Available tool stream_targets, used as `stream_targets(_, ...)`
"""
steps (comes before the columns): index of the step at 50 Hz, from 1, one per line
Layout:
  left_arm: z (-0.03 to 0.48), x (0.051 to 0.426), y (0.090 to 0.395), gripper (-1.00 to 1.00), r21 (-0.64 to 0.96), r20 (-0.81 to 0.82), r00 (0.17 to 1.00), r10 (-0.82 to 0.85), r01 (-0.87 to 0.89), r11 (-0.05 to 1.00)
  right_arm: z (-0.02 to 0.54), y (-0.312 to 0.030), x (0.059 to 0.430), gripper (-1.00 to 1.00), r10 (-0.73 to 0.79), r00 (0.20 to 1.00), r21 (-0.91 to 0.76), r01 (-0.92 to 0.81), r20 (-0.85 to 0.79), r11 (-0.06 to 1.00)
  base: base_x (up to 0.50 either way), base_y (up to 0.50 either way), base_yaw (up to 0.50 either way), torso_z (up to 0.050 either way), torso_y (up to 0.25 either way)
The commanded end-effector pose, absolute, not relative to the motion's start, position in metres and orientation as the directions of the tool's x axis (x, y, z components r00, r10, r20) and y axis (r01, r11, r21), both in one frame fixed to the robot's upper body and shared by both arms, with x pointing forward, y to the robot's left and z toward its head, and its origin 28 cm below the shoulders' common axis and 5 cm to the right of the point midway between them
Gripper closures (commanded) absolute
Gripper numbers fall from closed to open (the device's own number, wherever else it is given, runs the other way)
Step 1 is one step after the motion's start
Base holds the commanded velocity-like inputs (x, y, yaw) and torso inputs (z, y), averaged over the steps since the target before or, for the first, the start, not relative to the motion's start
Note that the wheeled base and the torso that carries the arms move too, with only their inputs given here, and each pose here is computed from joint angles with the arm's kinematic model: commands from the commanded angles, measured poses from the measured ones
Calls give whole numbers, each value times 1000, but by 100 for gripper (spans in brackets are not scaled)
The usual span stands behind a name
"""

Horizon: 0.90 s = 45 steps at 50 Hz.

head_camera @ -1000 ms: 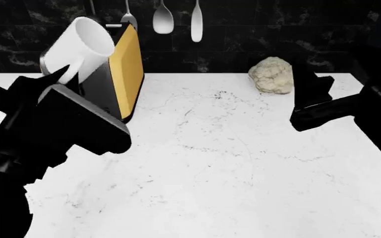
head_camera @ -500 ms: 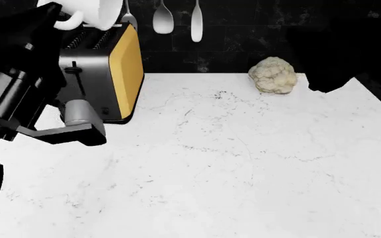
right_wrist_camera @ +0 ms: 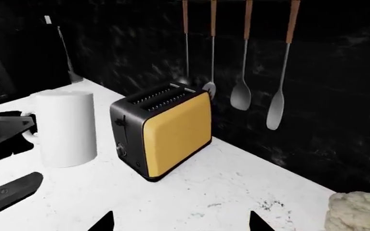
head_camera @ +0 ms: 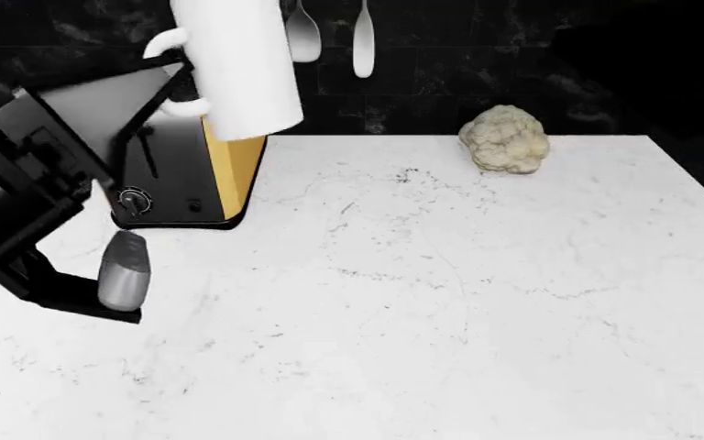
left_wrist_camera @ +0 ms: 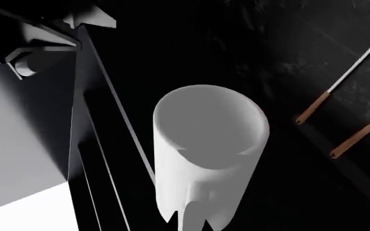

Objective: A wet mug is on the counter and needs to be dried. Pick it up and place it upside down in the open cabinet.

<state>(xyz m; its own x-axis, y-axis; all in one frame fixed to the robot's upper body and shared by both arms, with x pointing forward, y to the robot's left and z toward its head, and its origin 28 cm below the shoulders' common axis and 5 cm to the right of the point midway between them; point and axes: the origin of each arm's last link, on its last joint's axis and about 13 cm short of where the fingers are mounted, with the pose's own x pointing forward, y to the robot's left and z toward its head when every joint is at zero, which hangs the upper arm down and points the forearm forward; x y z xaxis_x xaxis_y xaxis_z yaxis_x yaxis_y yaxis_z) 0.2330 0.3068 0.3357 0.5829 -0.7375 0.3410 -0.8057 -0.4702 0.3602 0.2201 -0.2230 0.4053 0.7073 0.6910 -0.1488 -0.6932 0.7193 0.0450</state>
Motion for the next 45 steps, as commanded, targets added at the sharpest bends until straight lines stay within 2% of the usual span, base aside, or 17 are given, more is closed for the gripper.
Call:
stream_targets(1, 337, 230, 310, 100, 245, 263, 515, -816, -853, -460, 414, -228, 221, -100, 785, 592, 97, -783, -183, 614, 0, 0, 0, 0, 0)
stream_targets(5, 340, 229, 307, 100, 220, 261, 509, -821, -859, -462, 414, -224, 218, -100, 817, 533, 128, -815, -222, 566, 0, 0, 0, 0, 0)
stream_targets(12, 342, 225, 304, 100, 196, 255, 501, -827, -864, -463, 418, -222, 214, -100, 853, 478, 134, -850, -208, 509, 0, 0, 0, 0, 0)
stream_targets(20, 343, 209, 300, 100, 176, 259, 432, -864, -901, -397, 422, -208, 219, -100, 894, 390, 123, -898, -220, 422, 0, 0, 0, 0, 1)
stream_targets(45, 344, 197, 292, 100, 190, 325, 382, -865, -922, -336, 414, -176, 251, -100, 944, 257, 115, -952, -205, 284, 0, 0, 0, 0, 0)
